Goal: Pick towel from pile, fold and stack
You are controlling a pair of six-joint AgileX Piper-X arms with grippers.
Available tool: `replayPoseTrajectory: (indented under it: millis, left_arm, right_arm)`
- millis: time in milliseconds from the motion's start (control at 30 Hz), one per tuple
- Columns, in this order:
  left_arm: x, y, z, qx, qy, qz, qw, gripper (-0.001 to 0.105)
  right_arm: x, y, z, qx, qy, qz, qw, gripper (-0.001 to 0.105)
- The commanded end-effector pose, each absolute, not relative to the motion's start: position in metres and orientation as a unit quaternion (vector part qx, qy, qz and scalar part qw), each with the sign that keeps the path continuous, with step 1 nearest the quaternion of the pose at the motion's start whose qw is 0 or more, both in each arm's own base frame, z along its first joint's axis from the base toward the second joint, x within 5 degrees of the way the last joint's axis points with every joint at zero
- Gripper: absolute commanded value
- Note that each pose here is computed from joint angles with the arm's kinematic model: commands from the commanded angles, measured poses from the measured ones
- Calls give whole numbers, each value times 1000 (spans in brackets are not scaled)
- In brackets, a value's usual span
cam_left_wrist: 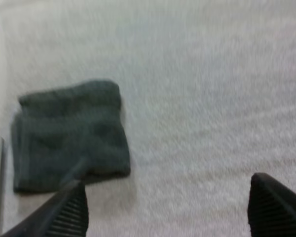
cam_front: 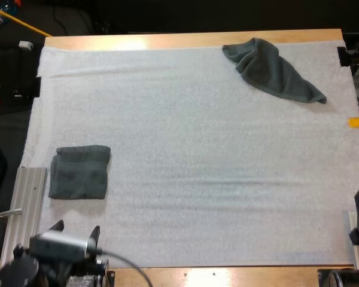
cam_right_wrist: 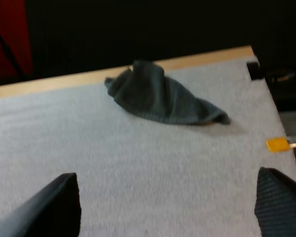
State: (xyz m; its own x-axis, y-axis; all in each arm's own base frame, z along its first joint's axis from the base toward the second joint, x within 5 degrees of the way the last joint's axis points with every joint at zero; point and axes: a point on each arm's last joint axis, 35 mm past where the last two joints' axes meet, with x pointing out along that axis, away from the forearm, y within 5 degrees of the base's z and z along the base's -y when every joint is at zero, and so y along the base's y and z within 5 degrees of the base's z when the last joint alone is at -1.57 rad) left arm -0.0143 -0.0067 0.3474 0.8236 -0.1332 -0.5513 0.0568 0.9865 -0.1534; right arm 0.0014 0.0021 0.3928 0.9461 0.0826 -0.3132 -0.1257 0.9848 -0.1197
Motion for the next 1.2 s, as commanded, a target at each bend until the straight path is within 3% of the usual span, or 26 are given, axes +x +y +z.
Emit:
replayPoseTrajectory:
  millis: [0, 100, 267, 567, 933, 1167]
  left_arm:
    - [-24, -7, 347, -61, 277, -51, 958, 65]
    - [-44, -8, 342, -59, 250, -53, 965, 65]
    - [-48, -8, 335, -62, 286, -51, 955, 65]
    - [-53, -9, 336, -59, 294, -57, 952, 65]
    - [-23, -7, 354, -42, 155, -64, 985, 65]
    - [6, -6, 326, -44, 172, -63, 982, 65]
  right_arm:
    - [-5, 2, 395, -77, 141, 54, 986, 71]
    - [-18, 2, 390, -77, 119, 52, 988, 71]
    - [-35, 2, 375, -78, 94, 50, 991, 71]
    - [-26, 2, 360, -76, 134, 60, 986, 71]
    - [3, 3, 350, -78, 88, 57, 991, 71]
    - [19, 3, 323, -77, 130, 58, 987, 71]
